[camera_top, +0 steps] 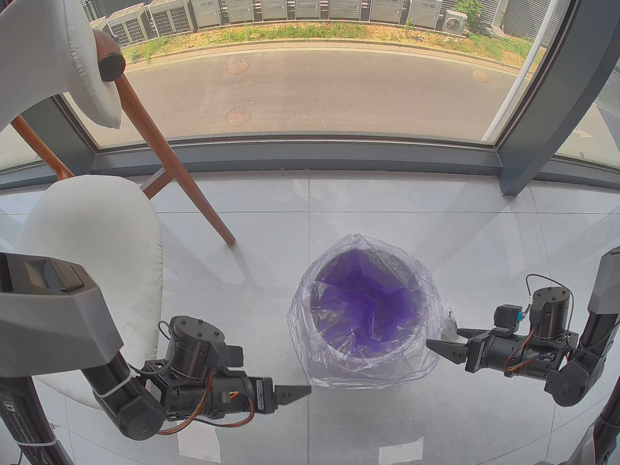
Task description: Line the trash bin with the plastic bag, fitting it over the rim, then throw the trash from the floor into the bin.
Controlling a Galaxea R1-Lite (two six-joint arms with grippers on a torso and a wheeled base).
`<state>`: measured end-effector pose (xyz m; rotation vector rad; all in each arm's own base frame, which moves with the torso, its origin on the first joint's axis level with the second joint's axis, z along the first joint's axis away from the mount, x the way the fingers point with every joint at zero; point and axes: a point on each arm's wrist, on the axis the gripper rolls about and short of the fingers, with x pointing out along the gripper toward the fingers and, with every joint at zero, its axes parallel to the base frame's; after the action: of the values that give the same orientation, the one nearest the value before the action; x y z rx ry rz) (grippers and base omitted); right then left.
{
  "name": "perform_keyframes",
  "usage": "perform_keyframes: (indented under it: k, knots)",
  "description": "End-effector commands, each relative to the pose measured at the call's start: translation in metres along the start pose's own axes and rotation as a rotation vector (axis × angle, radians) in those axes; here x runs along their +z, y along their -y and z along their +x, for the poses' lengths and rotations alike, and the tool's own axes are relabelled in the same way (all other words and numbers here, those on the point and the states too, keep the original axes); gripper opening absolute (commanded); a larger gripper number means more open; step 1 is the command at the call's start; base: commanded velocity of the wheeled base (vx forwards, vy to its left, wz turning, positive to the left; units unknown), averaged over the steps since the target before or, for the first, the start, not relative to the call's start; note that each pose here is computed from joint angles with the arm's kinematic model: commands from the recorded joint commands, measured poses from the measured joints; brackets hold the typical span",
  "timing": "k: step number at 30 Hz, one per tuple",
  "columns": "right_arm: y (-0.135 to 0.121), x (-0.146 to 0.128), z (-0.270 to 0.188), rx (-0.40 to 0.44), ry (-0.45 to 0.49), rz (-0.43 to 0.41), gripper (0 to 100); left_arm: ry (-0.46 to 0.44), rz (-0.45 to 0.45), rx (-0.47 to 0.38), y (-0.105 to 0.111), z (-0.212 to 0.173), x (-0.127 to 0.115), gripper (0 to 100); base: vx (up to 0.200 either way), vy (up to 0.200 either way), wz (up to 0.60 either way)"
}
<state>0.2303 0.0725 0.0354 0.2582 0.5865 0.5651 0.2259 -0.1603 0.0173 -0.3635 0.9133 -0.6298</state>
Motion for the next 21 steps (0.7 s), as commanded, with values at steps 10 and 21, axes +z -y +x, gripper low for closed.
perform_keyframes:
  k: [10,21]
  knots:
    - [0.019,-0.005,-0.014,-0.180,0.079,0.099,100,0.123,-0.189,0.071,-0.014,0.057,-0.011,100,0.000,0.000,0.00]
    - [0.018,-0.001,-0.015,-0.193,0.114,0.086,100,0.156,-0.070,0.069,-0.036,0.077,-0.027,0,0.000,0.000,0.00]
